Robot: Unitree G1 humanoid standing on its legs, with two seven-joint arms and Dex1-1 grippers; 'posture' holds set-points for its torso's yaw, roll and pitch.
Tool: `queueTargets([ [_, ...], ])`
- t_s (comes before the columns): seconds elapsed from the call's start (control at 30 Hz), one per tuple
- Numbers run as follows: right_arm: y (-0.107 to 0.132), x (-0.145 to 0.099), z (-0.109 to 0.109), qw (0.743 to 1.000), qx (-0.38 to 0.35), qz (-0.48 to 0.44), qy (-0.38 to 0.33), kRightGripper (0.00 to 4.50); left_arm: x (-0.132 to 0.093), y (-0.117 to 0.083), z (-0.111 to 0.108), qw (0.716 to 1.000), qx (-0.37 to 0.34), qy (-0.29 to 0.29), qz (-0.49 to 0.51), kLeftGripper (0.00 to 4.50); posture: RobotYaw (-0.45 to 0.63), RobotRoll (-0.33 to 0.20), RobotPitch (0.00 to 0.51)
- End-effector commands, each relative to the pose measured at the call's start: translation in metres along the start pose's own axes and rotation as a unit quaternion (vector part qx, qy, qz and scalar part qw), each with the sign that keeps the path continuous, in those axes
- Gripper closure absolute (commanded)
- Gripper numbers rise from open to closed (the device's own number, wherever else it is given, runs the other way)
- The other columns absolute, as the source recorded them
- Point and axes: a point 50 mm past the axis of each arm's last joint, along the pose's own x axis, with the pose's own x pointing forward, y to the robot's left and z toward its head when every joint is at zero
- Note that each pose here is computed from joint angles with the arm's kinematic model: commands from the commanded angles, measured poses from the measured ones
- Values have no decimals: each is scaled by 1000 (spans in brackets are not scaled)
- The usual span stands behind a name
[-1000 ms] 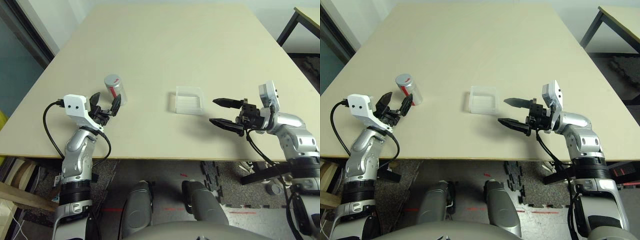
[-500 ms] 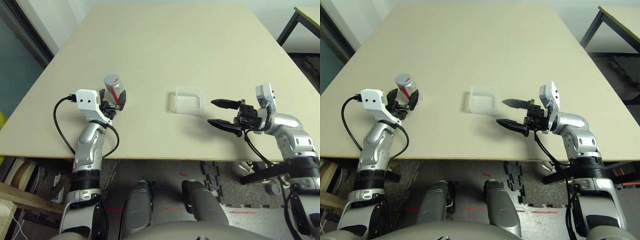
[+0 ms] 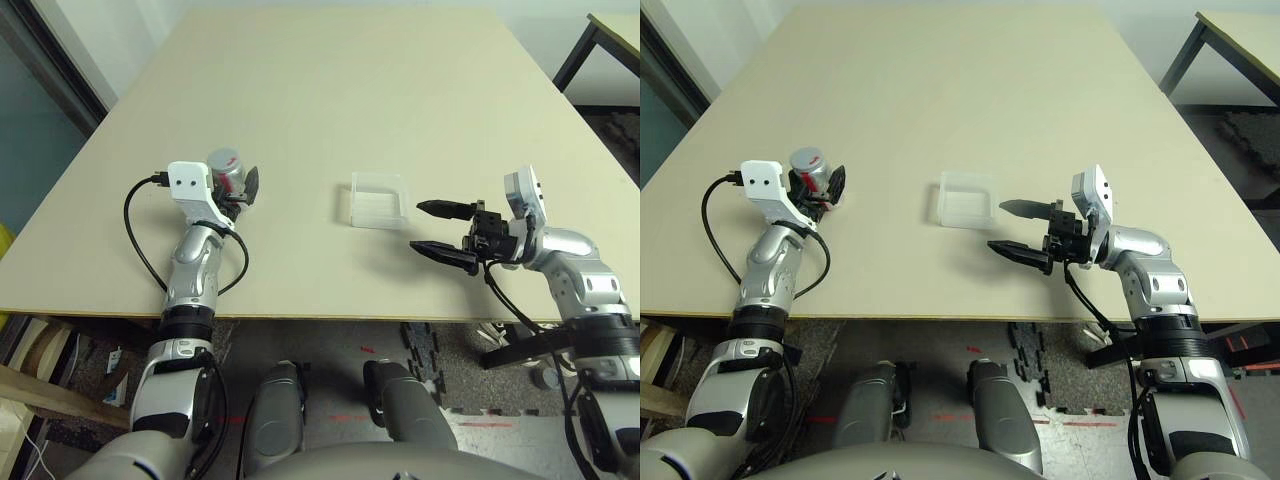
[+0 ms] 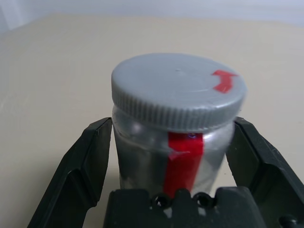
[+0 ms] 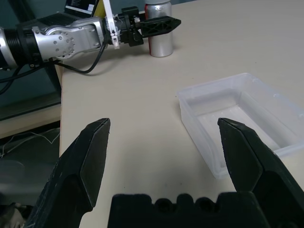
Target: Pour the medicine from the bottle into the box.
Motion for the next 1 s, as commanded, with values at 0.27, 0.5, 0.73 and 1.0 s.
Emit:
queueTargets([
  [0.27,3,2,0,1000,-2,-4,3,0,6,-2,-2,1000,17,2,-18,42,-114,0,122],
  [0.5,5,3,0,1000,1,-3,3,0,10,-6,-3,1000,17,3,-24,42,-115,0,127],
  [0.73,6,4,2,1000,3,-4,4,0,13,-5,-4,999,19,6,-26,973,-117,0,128],
  [1.0,7,4,3,1000,4,-5,3,0,13,-4,-5,999,15,12,-29,1849,-119,0,131],
])
